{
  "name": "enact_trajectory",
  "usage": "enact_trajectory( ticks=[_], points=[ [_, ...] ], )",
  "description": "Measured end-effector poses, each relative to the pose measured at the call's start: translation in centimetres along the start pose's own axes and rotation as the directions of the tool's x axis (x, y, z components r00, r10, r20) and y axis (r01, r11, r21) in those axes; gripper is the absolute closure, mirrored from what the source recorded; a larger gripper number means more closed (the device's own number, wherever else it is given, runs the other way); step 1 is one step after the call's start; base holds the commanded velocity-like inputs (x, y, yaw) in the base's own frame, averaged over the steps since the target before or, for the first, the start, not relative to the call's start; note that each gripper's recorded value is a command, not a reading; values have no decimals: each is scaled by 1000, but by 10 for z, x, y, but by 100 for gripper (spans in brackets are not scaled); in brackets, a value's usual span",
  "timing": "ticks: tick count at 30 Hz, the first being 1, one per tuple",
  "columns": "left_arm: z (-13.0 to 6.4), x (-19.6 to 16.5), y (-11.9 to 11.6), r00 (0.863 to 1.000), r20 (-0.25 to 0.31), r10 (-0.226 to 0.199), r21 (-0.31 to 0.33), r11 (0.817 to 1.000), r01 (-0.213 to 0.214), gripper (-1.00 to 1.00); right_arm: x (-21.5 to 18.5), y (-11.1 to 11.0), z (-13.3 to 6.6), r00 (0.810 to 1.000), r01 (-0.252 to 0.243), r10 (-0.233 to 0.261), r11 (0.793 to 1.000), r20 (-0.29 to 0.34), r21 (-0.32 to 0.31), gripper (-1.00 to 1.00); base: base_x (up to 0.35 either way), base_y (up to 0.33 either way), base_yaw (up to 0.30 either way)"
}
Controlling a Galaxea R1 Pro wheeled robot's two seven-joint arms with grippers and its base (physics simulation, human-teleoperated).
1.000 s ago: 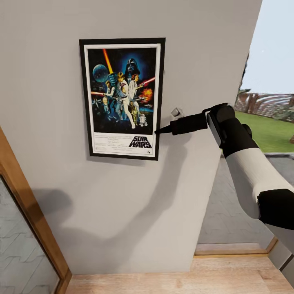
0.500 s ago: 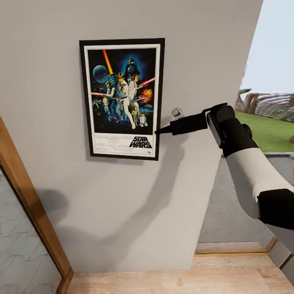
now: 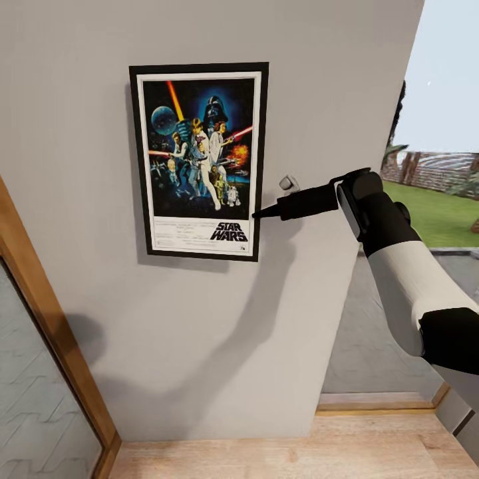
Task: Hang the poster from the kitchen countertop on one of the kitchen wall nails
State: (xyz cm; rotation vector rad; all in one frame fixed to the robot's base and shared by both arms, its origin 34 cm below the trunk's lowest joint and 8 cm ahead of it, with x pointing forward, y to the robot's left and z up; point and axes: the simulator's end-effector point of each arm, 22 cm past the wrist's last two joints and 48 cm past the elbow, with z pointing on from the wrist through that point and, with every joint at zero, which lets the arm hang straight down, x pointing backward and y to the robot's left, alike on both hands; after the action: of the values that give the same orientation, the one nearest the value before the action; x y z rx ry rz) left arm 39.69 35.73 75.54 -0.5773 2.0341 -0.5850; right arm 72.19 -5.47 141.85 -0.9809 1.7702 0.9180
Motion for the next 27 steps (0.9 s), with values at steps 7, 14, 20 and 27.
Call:
enact_trajectory(
  ticks=[7, 14, 20, 27],
  points=[
    [0, 0, 0, 1000, 0, 0, 0, 1000, 0, -100, 0, 0, 0, 1000, 0, 0, 1000, 1, 1, 100, -1, 128, 0],
    [0, 0, 0, 1000, 0, 0, 0, 1000, 0, -100, 0, 0, 0, 1000, 0, 0, 1000, 0, 0, 100, 0, 58, 0],
    [0, 0, 0, 1000, 0, 0, 0, 1000, 0, -100, 0, 0, 0, 1000, 0, 0, 1000, 1, 0, 100, 0, 114, 0],
    [0, 0, 0, 1000, 0, 0, 0, 1000, 0, -100, 0, 0, 0, 1000, 0, 0, 1000, 1, 0, 100, 0, 29, 0]
  ],
)
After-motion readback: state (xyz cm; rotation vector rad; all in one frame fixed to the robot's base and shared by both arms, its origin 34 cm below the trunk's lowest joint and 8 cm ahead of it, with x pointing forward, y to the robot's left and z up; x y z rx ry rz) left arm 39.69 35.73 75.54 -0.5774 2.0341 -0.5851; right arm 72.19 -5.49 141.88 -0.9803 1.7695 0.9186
